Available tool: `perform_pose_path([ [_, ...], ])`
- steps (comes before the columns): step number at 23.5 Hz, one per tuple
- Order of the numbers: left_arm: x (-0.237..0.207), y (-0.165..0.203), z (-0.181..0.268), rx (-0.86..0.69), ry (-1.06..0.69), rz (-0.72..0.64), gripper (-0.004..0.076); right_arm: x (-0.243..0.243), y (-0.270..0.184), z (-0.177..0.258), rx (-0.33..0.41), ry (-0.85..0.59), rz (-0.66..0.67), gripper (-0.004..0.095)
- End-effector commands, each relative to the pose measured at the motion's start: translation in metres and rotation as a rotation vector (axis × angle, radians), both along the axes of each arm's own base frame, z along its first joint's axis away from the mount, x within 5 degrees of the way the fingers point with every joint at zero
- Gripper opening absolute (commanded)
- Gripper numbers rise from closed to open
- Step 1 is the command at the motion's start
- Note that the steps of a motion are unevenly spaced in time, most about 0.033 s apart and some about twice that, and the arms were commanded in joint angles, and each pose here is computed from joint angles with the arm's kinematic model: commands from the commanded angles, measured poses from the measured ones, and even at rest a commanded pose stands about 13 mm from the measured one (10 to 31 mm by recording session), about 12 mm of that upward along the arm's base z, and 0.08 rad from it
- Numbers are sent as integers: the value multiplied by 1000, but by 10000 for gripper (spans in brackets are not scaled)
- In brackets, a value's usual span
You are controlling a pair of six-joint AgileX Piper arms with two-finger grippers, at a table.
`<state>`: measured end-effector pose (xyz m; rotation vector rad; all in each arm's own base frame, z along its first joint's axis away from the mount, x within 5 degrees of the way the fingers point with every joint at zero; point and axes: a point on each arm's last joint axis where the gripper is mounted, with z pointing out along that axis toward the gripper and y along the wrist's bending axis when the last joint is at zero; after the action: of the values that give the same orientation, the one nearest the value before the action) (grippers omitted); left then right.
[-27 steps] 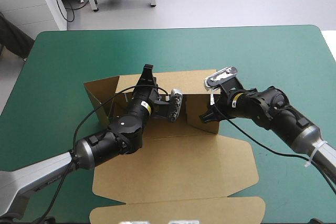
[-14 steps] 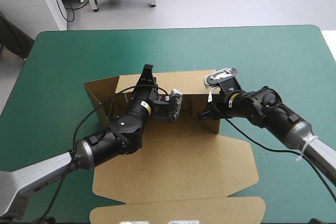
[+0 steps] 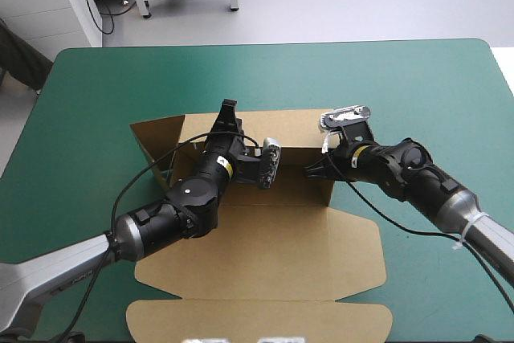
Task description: Fold the box
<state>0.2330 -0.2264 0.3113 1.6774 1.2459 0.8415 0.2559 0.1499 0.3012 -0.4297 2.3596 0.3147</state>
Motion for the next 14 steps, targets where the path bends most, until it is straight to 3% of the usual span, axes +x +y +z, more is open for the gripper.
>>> perform_pose_path([
  [1, -8, -4, 14, -48, -20, -42, 39, 9, 5, 18, 109, -154, -2, -9],
  [4, -21, -9, 16, -59, -3, -44, 161, 15, 9, 11, 132, -138, -28, -9],
  [7, -41, -19, 19, -61, 3, -76, 338, 24, 14, -5, 109, -104, -30, -9],
  [9, -50, -22, 20, -75, 5, -66, 378, 27, 15, -8, 113, -103, -32, -9],
  [14, -71, -26, 24, -94, 6, -38, 387, 31, 18, -10, 117, -111, -31, -11],
])
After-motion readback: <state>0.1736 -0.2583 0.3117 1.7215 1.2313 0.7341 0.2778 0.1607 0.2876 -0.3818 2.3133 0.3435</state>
